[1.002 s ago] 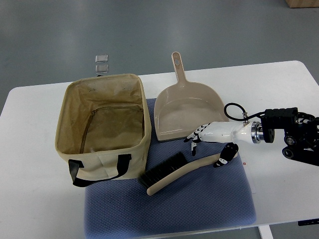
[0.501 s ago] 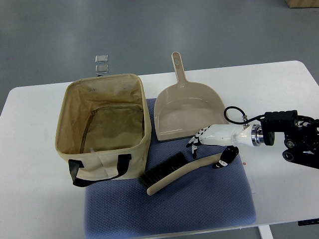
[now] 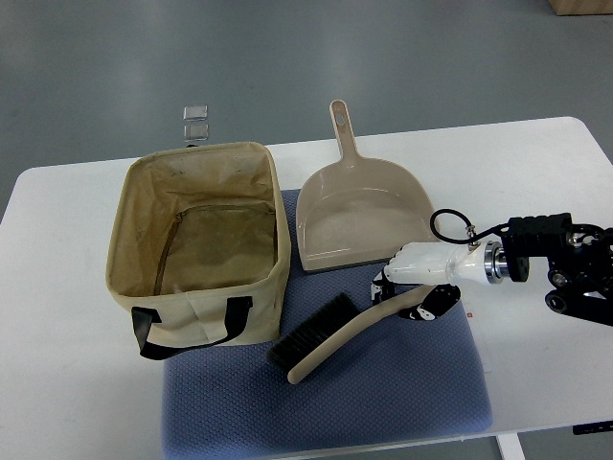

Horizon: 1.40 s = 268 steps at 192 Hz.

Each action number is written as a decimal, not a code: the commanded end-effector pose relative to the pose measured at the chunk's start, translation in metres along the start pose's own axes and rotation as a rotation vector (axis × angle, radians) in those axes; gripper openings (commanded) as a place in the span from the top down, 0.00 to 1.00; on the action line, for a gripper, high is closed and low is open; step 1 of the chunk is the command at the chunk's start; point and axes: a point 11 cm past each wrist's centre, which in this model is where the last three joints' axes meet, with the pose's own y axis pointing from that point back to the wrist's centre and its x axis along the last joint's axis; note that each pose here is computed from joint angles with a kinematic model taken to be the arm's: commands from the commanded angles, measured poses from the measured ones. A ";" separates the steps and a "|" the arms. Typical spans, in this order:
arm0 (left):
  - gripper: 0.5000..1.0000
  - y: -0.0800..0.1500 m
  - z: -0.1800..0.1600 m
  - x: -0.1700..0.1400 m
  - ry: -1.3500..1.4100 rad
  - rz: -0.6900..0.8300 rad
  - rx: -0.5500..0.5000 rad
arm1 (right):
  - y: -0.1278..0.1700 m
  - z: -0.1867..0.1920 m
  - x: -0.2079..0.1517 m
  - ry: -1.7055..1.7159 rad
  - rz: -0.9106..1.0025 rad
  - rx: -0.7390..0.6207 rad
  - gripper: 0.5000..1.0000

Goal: Put pink broom in yellow bag with right hand
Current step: 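Close the right hand's fingers around the beige brush handle, then lift the brush with the right hand over the dustpan toward the bag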

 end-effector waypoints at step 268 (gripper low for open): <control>0.00 0.000 0.000 0.000 0.000 0.000 0.000 | 0.145 0.047 0.150 -0.062 0.366 -0.134 1.00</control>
